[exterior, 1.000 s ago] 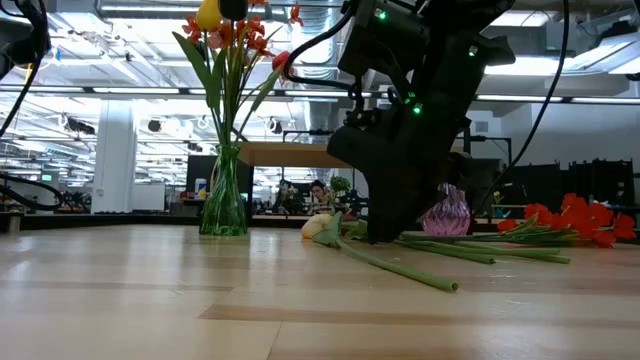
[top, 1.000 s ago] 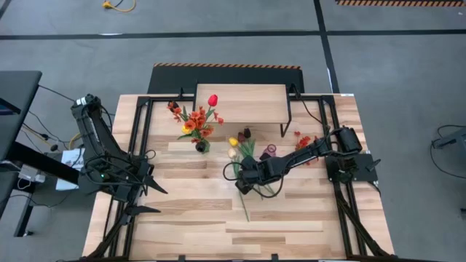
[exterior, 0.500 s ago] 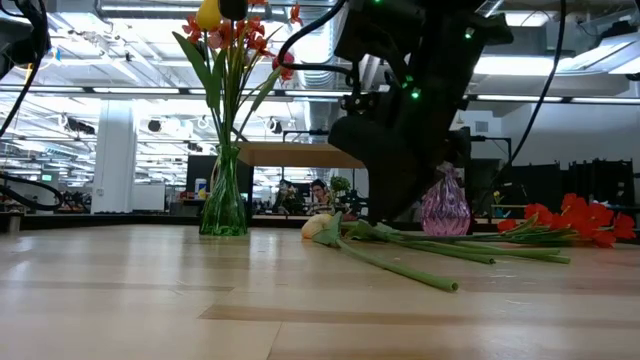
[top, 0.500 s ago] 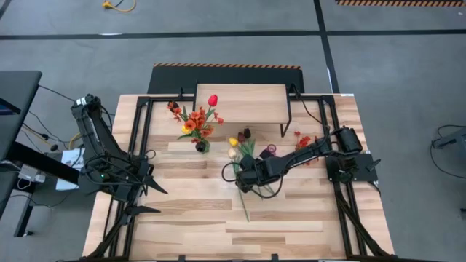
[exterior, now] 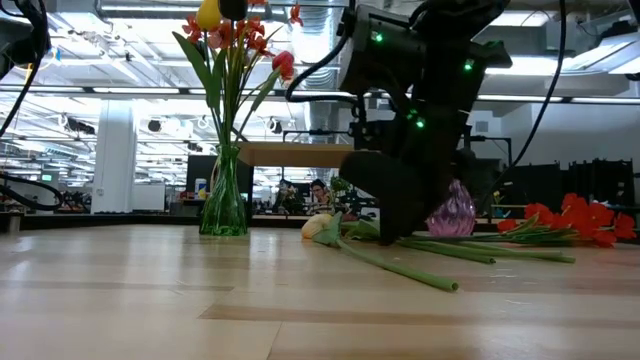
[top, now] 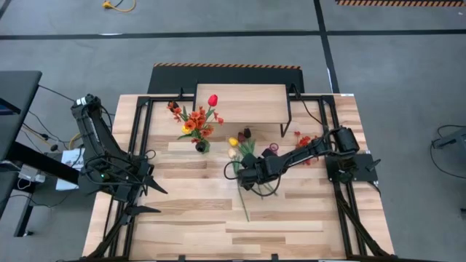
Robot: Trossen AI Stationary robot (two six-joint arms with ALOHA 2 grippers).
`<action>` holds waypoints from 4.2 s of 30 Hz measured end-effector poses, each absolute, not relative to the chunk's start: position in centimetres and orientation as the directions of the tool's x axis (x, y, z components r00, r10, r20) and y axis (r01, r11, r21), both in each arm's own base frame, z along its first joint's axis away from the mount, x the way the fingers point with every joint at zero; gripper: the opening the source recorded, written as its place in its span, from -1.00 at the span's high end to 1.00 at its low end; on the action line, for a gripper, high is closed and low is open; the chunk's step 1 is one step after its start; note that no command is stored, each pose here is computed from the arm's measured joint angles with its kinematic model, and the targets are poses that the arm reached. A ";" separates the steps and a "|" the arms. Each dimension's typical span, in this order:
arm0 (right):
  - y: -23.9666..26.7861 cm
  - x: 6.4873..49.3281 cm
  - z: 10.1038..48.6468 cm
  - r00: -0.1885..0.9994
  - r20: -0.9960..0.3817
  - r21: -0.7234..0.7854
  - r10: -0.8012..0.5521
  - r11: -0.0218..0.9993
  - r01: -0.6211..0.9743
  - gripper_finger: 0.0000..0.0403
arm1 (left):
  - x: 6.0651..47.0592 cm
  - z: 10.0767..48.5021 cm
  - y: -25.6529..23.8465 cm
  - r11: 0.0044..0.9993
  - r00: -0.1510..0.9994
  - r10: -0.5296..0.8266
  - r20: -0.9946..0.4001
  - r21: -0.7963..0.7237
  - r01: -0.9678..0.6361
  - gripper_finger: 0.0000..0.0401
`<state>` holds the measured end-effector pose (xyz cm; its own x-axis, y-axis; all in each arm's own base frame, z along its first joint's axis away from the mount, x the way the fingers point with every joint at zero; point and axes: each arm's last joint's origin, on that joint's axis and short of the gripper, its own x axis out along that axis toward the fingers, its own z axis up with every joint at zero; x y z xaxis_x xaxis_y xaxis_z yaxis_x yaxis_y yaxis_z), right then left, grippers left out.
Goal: Pick and place flowers into a vace then onto a shelf
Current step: Put the yellow tulip into the purple vase
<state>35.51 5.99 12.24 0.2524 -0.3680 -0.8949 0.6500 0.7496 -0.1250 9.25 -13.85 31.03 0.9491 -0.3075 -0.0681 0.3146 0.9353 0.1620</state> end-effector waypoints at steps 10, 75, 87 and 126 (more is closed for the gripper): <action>5.4 36.2 11.7 0.268 -0.928 -0.030 -0.258 0.770 0.637 0.60 | 9.2 31.0 -13.8 0.936 0.950 -0.306 -0.068 0.162 0.313 -0.28; 7.5 36.3 16.5 0.320 -0.900 -0.050 -0.295 0.800 0.598 0.96 | 9.3 31.0 -13.8 0.936 0.949 -0.308 -0.068 0.156 0.315 -0.28; 8.2 36.0 17.4 0.363 -0.869 -0.063 -0.338 0.802 0.595 0.99 | 9.3 31.0 -13.9 0.937 0.949 -0.308 -0.067 0.152 0.315 -0.28; 16.0 28.9 26.8 0.673 -0.449 -0.021 -0.588 0.759 0.650 0.97 | 9.3 31.0 -13.9 0.937 0.949 -0.307 -0.066 0.151 0.314 -0.28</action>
